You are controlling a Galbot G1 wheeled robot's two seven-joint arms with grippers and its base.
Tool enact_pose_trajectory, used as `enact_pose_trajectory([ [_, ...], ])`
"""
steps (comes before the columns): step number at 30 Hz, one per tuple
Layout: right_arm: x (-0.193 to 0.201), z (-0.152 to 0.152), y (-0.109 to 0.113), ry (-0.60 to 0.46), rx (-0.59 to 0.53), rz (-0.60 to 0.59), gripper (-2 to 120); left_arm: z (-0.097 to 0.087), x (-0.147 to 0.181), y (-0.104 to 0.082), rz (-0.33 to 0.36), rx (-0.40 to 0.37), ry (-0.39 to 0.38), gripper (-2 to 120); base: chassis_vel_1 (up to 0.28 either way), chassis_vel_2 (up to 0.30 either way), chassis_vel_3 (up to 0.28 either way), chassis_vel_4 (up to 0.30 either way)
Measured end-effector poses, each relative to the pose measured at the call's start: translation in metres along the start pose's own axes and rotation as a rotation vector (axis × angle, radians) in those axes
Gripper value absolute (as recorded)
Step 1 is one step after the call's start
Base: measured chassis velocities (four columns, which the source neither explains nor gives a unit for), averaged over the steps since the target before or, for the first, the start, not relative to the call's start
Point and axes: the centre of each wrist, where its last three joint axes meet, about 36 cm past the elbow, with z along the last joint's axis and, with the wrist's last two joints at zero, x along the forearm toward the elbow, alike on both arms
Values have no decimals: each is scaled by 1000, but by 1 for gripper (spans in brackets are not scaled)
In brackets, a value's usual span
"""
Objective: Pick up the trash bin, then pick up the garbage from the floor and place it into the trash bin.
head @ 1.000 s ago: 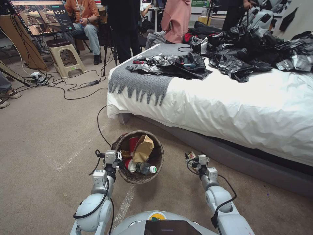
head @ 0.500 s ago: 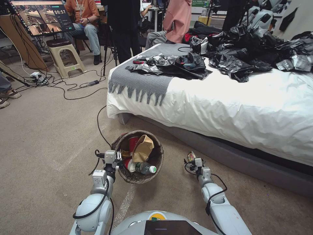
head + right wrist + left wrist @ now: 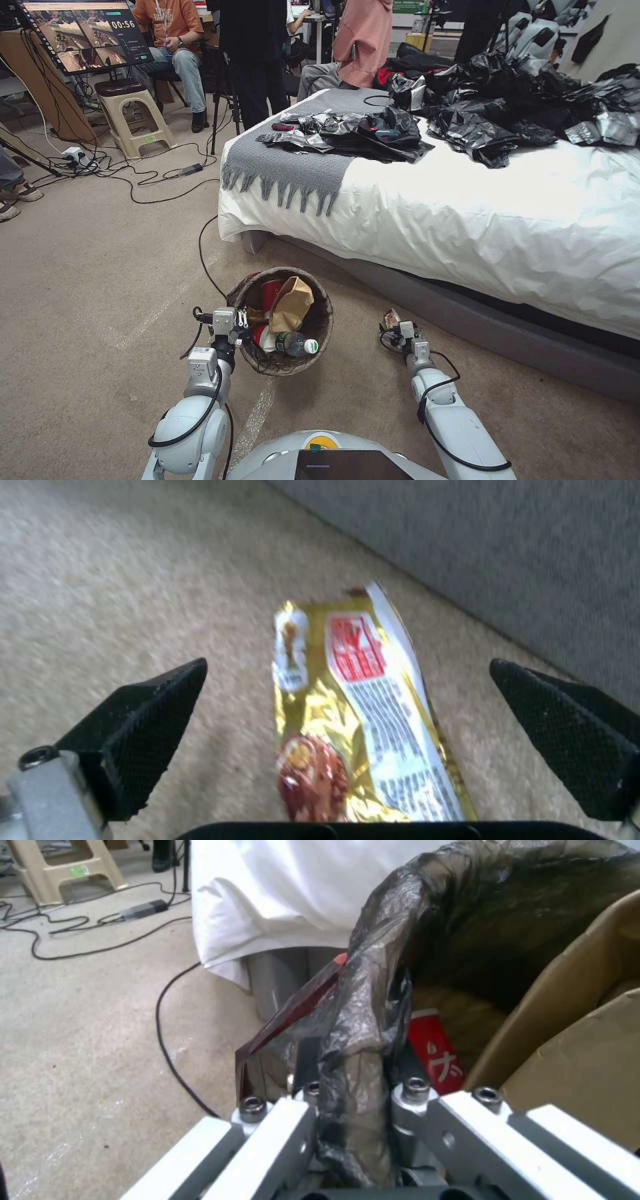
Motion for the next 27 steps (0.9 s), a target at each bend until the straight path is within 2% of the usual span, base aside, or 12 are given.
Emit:
enact_pose_trajectory([
  [8, -4, 16, -6, 36, -6, 8, 100, 1, 0, 0, -1, 1, 2, 2, 0, 0, 0, 0],
  [12, -5, 22, -9, 50, -11, 15, 92, 1, 0, 0, -2, 1, 3, 2, 0, 0, 0, 0],
  [15, -6, 29, -11, 58, -18, 16, 78, 1, 0, 0, -3, 1, 3, 2, 0, 0, 0, 0],
  [16, -6, 29, -11, 58, -18, 16, 78, 1, 0, 0, -3, 1, 3, 2, 0, 0, 0, 0],
  [18, -5, 33, -12, 59, -21, 16, 68, 1, 0, 0, -3, 1, 2, 2, 0, 0, 0, 0],
  [19, -5, 33, -12, 59, -21, 16, 68, 1, 0, 0, -3, 1, 2, 2, 0, 0, 0, 0],
  [22, -3, 36, -12, 59, -22, 17, 52, 1, 0, 0, -2, 1, 2, 2, 0, 0, 0, 0],
  [23, -3, 36, -12, 59, -22, 17, 52, 1, 0, 0, -2, 1, 2, 2, 0, 0, 0, 0],
  [25, -2, 36, -12, 57, -21, 16, 41, 1, 0, 0, -2, 1, 2, 2, 0, 0, 0, 0],
  [26, -2, 36, -12, 57, -21, 16, 41, 1, 0, 0, -2, 1, 2, 2, 0, 0, 0, 0],
  [27, -2, 35, -12, 55, -21, 17, 36, 1, 0, 0, -1, 1, 2, 2, 0, 0, 0, 0],
])
